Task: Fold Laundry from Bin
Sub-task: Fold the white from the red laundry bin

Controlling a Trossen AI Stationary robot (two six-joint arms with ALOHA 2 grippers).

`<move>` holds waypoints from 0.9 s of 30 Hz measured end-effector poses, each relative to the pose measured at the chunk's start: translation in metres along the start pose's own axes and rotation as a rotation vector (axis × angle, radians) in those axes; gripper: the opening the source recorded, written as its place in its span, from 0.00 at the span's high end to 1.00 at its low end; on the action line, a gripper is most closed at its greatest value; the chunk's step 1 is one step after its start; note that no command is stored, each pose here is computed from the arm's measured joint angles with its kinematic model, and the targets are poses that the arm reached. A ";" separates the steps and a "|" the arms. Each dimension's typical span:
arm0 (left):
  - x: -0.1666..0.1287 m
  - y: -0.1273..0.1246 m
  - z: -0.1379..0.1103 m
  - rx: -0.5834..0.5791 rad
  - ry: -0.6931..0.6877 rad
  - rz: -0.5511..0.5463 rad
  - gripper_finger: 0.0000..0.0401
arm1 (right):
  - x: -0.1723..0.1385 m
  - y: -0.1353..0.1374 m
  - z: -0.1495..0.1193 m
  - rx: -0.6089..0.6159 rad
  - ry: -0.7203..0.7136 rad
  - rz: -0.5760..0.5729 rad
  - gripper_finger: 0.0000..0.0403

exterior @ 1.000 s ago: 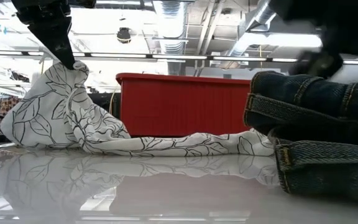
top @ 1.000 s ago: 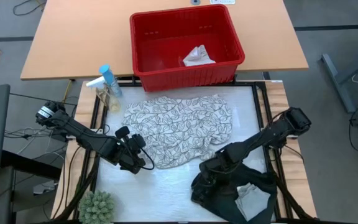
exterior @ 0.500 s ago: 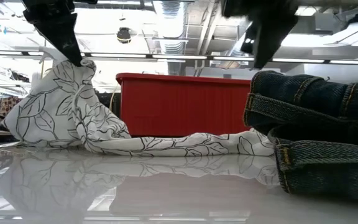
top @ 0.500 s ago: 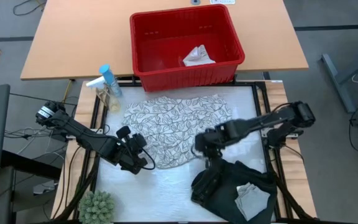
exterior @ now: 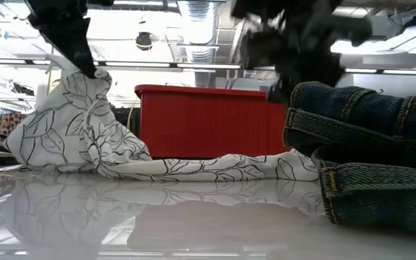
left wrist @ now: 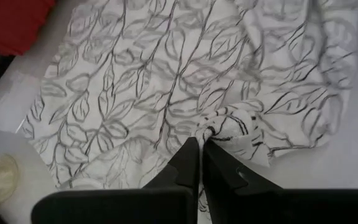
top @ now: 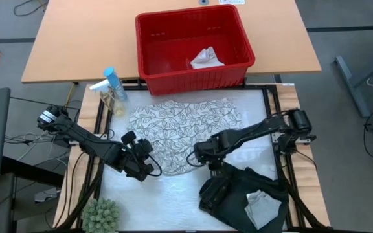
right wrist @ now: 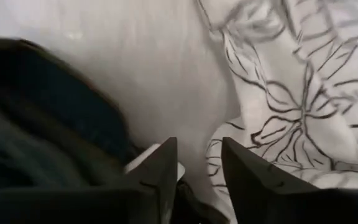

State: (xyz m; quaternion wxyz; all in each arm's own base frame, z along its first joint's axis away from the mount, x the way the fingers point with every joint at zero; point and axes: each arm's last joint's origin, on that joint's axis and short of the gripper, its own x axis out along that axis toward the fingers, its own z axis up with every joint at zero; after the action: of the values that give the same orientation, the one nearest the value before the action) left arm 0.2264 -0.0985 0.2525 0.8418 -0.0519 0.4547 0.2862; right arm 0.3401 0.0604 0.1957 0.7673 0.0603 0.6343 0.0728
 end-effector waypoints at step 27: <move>-0.013 0.001 0.021 -0.075 -0.002 -0.066 1.00 | -0.033 -0.027 -0.019 -0.003 0.126 -0.165 0.95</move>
State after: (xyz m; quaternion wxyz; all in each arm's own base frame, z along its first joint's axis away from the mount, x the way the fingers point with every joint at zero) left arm 0.2358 -0.0962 0.2746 0.8488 -0.0980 0.4408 0.2752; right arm 0.3166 0.0276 0.2189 0.7292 0.0020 0.6841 0.0141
